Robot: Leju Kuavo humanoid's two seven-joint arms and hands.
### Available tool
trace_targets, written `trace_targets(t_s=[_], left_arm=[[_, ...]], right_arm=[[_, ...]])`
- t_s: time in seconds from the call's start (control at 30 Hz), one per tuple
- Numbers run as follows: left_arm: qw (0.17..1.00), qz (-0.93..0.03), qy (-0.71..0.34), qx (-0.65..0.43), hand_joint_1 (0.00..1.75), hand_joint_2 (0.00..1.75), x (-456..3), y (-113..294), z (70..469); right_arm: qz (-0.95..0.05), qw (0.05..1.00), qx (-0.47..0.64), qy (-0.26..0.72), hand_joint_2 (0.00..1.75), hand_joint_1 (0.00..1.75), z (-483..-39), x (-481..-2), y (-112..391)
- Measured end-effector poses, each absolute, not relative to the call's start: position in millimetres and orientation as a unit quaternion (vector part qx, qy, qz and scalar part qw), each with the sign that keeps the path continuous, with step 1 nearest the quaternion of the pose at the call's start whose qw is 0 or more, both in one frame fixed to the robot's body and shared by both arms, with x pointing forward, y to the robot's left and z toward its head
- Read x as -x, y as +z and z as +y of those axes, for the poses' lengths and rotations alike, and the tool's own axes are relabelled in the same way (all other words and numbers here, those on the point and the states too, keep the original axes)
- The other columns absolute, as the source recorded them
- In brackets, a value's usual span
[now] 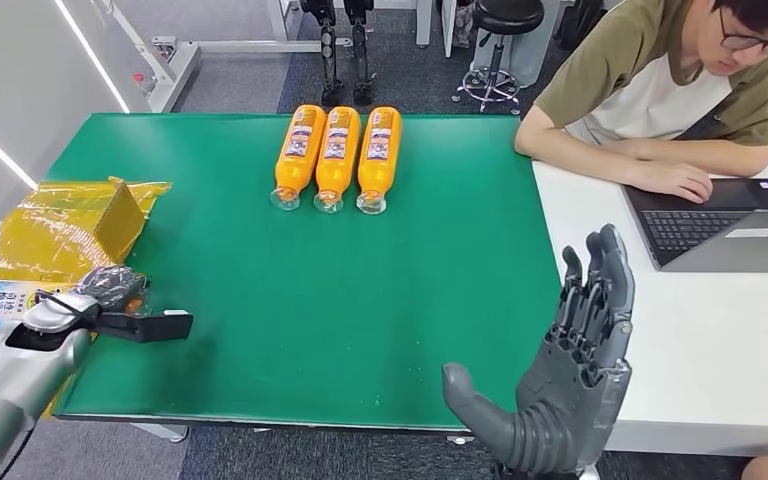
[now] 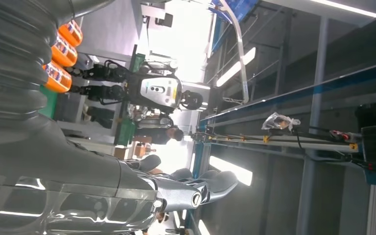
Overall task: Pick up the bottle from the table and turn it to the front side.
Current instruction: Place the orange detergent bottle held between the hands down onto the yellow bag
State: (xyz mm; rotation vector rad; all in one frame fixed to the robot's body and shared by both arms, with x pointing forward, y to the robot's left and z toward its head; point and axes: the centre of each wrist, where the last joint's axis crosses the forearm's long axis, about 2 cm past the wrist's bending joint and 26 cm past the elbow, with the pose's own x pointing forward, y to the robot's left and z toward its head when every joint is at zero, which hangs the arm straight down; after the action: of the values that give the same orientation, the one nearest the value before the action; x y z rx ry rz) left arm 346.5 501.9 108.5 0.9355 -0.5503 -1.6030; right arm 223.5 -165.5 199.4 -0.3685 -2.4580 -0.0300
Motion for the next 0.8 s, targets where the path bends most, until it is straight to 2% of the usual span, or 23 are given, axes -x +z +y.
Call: trace_targets(t_s=[0.17,0.33,0.8], left_arm=[[0.584,-0.223,-0.701,-0.343,1.75,1.75,-368.4,115.6,490.2],[0.576,-0.232,-0.72,-0.309,1.75,1.75,-389.8,119.5,458.8],[0.518,-0.316,-0.745,-0.279,1.75,1.75,-418.0,126.7,391.7]], right_arm=[[-0.936,0.322,0.138,-0.013,1.75,0.0,-163.3,-225.3,200.8],[-0.936,0.322,0.138,-0.017,1.75,0.0,-160.9,-226.8,200.5],[-0.935,0.328,0.136,-0.019,1.75,0.0,-161.8,-227.9,203.1]])
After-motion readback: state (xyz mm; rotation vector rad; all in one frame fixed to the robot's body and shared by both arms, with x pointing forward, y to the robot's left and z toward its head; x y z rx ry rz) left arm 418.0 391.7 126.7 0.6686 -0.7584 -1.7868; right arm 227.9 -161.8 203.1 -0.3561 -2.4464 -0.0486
